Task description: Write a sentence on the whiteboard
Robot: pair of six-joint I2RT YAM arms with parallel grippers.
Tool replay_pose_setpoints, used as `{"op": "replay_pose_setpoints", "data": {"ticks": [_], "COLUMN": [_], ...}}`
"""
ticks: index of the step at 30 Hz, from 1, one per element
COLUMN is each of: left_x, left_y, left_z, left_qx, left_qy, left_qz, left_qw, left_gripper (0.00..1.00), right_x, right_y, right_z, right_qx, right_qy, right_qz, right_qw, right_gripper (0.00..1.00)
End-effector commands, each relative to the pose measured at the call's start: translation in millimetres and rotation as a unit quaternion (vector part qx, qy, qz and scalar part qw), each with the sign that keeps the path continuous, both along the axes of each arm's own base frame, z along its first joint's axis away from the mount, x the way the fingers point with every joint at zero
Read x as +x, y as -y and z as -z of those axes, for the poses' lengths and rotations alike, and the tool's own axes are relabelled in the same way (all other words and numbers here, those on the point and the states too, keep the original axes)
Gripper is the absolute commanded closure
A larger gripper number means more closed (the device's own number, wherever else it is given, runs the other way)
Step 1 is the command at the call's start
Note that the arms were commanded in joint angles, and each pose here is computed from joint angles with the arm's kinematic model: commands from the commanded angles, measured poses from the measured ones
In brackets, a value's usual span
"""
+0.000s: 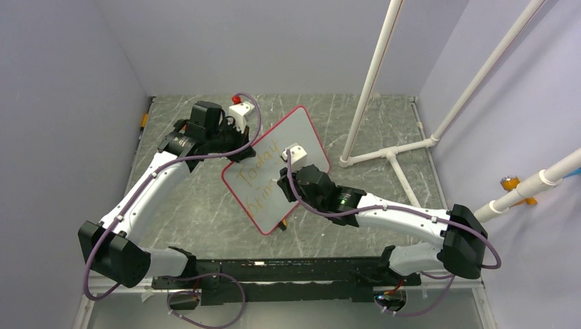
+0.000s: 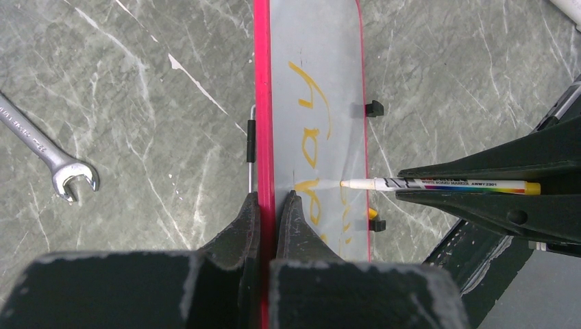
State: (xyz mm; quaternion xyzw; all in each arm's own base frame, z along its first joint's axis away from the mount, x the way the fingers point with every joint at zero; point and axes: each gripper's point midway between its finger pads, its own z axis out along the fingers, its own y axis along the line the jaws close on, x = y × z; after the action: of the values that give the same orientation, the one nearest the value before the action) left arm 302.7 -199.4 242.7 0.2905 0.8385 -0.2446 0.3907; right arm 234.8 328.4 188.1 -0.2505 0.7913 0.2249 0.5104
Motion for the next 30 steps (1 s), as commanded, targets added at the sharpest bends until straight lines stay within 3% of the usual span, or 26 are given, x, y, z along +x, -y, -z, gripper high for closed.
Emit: {"op": "replay_pose_setpoints", "data": {"ticks": [1, 18, 30], "left_x": [10, 10, 10], "left_y": [-34, -33, -33], "left_z": [24, 26, 27], "left_qx": [0.097, 0.098, 0.099], "left_qy": [0.018, 0.014, 0.013], "left_qz": [-0.034, -0.034, -0.034], "left_qw": [0.995, 0.995, 0.994], "left_gripper": [1.00, 1.00, 1.00], "right_x": [-3, -25, -29], "right_y": [3, 18, -3], "right_z": [8, 53, 36], "right_qx": [0.008, -0.016, 0.009], "right_qy": [-0.009, -0.055, -0.052], "right_qz": [0.005, -0.005, -0.030], "right_qw": [1.000, 0.998, 0.998], "right_gripper": [1.00, 1.00, 1.00]}}
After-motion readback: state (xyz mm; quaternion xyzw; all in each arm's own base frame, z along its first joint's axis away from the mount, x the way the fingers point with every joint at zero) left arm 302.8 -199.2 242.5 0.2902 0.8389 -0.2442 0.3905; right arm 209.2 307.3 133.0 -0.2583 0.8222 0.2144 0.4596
